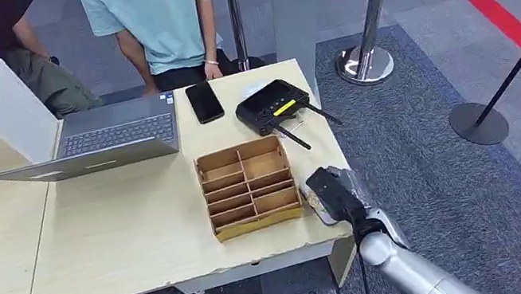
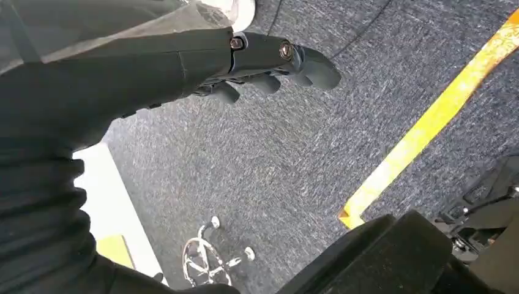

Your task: Pass the card to the sensor for recognition and then transmit it.

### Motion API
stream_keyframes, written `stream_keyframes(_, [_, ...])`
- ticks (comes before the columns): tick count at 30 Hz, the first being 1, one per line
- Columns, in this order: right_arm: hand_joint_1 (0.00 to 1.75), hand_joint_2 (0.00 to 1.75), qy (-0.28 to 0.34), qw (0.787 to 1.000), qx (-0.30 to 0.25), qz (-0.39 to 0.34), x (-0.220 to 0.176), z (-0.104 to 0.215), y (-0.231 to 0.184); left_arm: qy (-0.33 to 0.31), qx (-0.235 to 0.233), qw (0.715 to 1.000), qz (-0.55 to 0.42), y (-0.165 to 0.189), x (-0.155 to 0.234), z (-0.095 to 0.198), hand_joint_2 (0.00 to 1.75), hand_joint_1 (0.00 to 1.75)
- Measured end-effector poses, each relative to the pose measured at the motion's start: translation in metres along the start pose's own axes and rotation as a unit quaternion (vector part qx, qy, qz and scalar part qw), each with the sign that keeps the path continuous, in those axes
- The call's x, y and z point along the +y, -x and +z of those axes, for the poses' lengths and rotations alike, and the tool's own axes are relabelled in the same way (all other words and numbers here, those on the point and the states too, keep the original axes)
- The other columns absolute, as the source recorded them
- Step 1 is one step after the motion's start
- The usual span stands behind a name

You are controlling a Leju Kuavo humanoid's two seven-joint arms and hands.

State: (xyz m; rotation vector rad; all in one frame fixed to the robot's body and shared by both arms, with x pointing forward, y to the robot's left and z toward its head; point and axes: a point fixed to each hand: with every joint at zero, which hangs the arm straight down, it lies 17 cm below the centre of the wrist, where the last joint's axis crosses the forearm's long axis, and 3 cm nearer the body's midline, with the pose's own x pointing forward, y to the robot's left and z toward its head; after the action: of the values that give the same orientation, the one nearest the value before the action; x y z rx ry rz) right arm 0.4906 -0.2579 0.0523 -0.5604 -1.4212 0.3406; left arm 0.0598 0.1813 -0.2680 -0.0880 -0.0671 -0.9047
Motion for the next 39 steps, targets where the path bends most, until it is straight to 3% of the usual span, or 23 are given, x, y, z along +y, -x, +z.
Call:
stream_keyframes(13, [1.75,1.75,0.055,0.993,-0.103,0.034,-0.071,-0.035,-0.103,-0.003,-0.003,1.000,-0.010,0.000,0.001,0.000,1.75,0.00])
stream_keyframes(30, [1.75,1.75,0.077,0.975,-0.197,0.063,-0.115,-0.063,-0.223,-0.009,-0.006,0.999,-0.040,0.000,0.003,0.000,1.75,0.00])
stream_keyframes(39, [1.75,1.75,0.076,0.968,-0.220,0.095,-0.116,-0.072,-0.254,-0.011,-0.004,0.999,-0.046,0.000,0.004,0.000,1.75,0.00])
